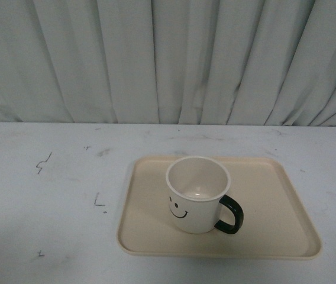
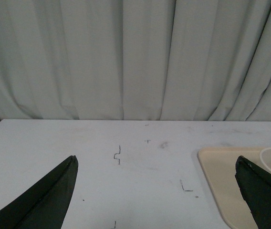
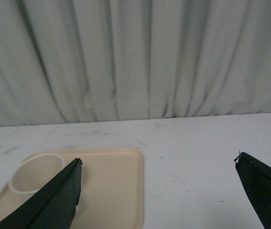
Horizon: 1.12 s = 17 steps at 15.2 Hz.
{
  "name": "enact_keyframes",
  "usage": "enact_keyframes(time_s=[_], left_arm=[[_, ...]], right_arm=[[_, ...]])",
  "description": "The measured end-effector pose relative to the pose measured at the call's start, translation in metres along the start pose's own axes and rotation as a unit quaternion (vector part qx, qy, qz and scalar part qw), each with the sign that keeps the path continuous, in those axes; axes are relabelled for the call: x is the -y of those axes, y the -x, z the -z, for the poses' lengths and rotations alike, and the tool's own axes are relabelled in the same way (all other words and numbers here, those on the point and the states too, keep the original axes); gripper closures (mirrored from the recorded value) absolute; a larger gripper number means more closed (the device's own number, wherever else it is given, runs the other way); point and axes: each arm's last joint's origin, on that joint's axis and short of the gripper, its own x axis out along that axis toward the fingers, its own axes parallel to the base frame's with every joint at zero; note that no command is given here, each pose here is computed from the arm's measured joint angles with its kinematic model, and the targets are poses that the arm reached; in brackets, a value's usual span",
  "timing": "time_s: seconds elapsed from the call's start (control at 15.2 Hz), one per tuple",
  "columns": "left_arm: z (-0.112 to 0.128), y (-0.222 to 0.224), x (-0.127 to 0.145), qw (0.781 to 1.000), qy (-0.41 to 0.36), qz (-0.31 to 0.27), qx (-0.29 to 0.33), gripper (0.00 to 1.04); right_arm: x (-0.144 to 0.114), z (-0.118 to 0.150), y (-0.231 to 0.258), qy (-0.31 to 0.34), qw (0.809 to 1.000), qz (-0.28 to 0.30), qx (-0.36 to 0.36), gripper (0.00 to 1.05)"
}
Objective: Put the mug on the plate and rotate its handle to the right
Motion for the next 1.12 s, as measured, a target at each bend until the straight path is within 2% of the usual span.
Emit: enact_keyframes(time_s=[0.2, 0.33, 0.46, 0.66, 0.92, 1.12], left_arm=[[0.000, 0.000, 0.000, 1.000, 0.000, 0.000, 0.000, 0.07], [0.000, 0.000, 0.000, 1.000, 0.000, 0.000, 0.000, 0.07], [0.000, 0.000, 0.000, 1.000, 0.000, 0.000, 0.000, 0.07], [0.000, 0.000, 0.000, 1.000, 0.000, 0.000, 0.000, 0.07], [0.000, 0.000, 0.000, 1.000, 0.000, 0.000, 0.000, 0.07], [0.000, 0.000, 0.000, 1.000, 0.000, 0.000, 0.000, 0.07]], right_arm=[[-0.018, -0.022, -0.039, -0.025, 0.999, -0.028, -0.032, 0.06], [-0.034, -0.027, -0.089, -0.041, 0.992, -0.058, -0.100, 0.06], [-0.045, -0.017, -0.134, -0.037, 0.979, -0.089, -0.182, 0.06], [-0.062, 0.003, -0.174, -0.038, 0.947, -0.139, -0.287, 0.06], [-0.095, 0.022, -0.209, -0.053, 0.925, -0.177, -0.331, 0.06], [-0.121, 0.039, -0.226, -0.028, 0.923, -0.163, -0.349, 0.06]])
